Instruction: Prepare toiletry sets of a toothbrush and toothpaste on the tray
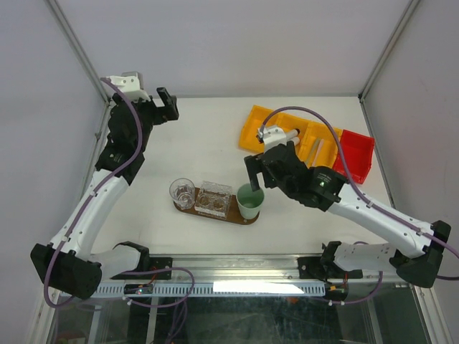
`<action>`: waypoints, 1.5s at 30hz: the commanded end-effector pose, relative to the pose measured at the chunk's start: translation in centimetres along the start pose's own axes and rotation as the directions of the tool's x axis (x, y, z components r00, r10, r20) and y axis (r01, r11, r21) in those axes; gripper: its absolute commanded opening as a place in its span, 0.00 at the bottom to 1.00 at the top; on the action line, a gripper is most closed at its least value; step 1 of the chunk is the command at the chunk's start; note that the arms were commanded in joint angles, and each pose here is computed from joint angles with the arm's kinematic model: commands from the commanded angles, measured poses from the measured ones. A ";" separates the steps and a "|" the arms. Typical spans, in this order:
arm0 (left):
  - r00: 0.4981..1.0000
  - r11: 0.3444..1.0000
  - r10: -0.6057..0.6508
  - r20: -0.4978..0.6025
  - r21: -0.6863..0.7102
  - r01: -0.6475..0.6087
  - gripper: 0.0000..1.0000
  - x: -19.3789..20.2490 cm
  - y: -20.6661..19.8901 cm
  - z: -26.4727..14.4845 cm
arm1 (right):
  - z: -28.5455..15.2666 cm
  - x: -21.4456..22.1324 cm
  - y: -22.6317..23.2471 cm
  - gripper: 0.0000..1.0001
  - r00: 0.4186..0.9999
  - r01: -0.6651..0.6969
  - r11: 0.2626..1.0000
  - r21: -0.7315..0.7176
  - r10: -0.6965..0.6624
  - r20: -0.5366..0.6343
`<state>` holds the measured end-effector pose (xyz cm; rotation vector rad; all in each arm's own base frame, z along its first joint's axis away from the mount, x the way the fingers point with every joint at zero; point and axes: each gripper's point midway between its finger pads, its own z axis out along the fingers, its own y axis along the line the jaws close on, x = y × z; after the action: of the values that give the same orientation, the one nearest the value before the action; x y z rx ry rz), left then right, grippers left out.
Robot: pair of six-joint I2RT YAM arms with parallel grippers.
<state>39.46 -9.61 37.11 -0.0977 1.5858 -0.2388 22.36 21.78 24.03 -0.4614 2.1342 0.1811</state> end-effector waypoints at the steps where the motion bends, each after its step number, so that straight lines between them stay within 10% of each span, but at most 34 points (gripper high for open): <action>1: 0.992 0.999 -0.033 0.125 -0.031 0.037 0.99 -4.2 0.7 -1.1 | -1.0 -5.0 -0.9 0.95 0.990 -0.007 1.000 0.019 0.004 0.141; 24: 0.981 0.999 -0.015 0.195 -0.044 0.024 0.99 -4.3 1.4 -1.8 | 6.0 -4.2 -20.7 0.98 0.859 -0.504 0.836 0.218 0.456 0.234; 45: 0.987 0.990 -0.088 0.134 0.118 0.072 0.99 -3.5 -1.8 -1.3 | 13.6 -2.0 -22.7 0.70 0.821 -0.571 0.809 0.140 0.566 0.080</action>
<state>38.36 -10.15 38.04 -0.0951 1.5015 -0.3163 39.67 3.33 14.22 0.3828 2.3171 0.2326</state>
